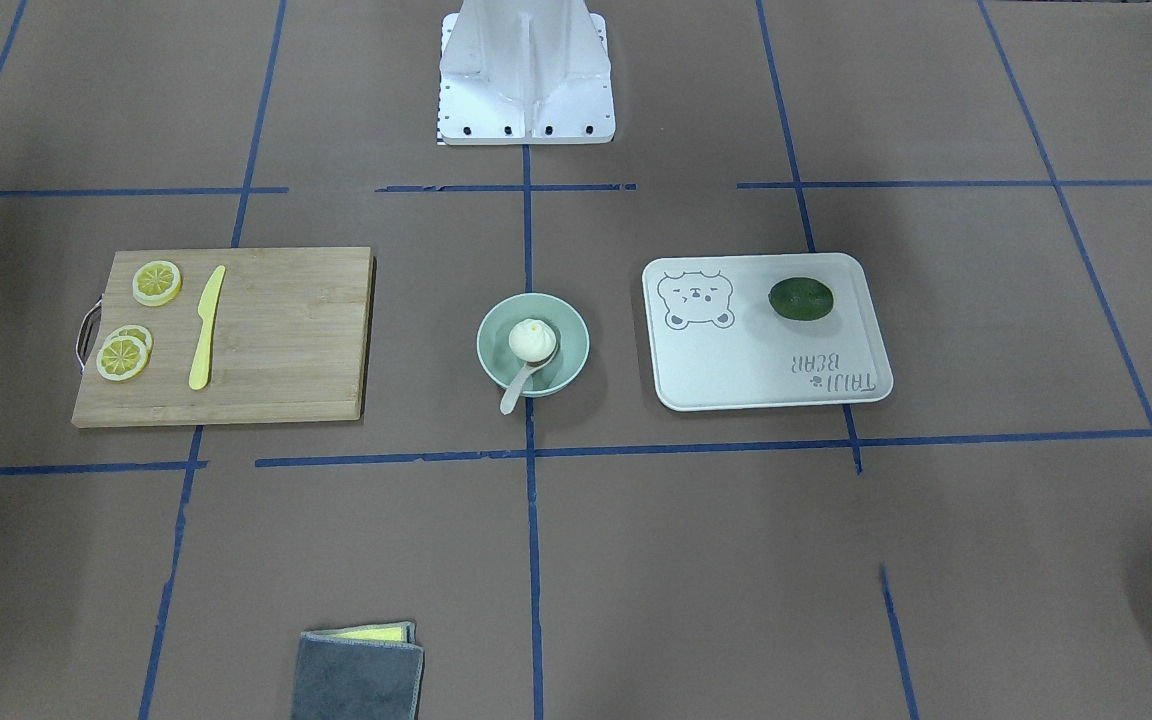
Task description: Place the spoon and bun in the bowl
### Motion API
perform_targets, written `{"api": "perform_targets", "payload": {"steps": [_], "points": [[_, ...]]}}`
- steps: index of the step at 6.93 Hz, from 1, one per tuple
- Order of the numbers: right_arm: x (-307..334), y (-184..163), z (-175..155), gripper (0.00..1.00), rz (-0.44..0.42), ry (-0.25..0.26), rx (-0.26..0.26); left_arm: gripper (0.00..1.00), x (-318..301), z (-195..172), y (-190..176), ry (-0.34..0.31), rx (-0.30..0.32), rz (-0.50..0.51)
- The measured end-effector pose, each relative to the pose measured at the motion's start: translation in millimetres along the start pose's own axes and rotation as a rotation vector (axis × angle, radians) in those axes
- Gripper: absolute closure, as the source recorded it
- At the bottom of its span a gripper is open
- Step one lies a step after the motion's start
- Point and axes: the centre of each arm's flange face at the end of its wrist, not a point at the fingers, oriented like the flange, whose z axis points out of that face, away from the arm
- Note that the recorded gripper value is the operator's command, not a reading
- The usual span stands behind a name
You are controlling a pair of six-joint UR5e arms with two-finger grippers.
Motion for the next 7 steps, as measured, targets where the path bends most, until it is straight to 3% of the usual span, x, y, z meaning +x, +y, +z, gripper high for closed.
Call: {"api": "perform_targets", "payload": {"steps": [3,7], "points": [[25.4,19.5,2.7,0.0,0.013,0.012,-0.02,0.0,7.6,-3.7,46.5,0.059,-0.022,-0.058],[30.8,22.7,6.5,0.0,0.016,0.029,-0.026,0.0,-5.4,2.3,51.0,0.05,-0.014,-0.061]]}}
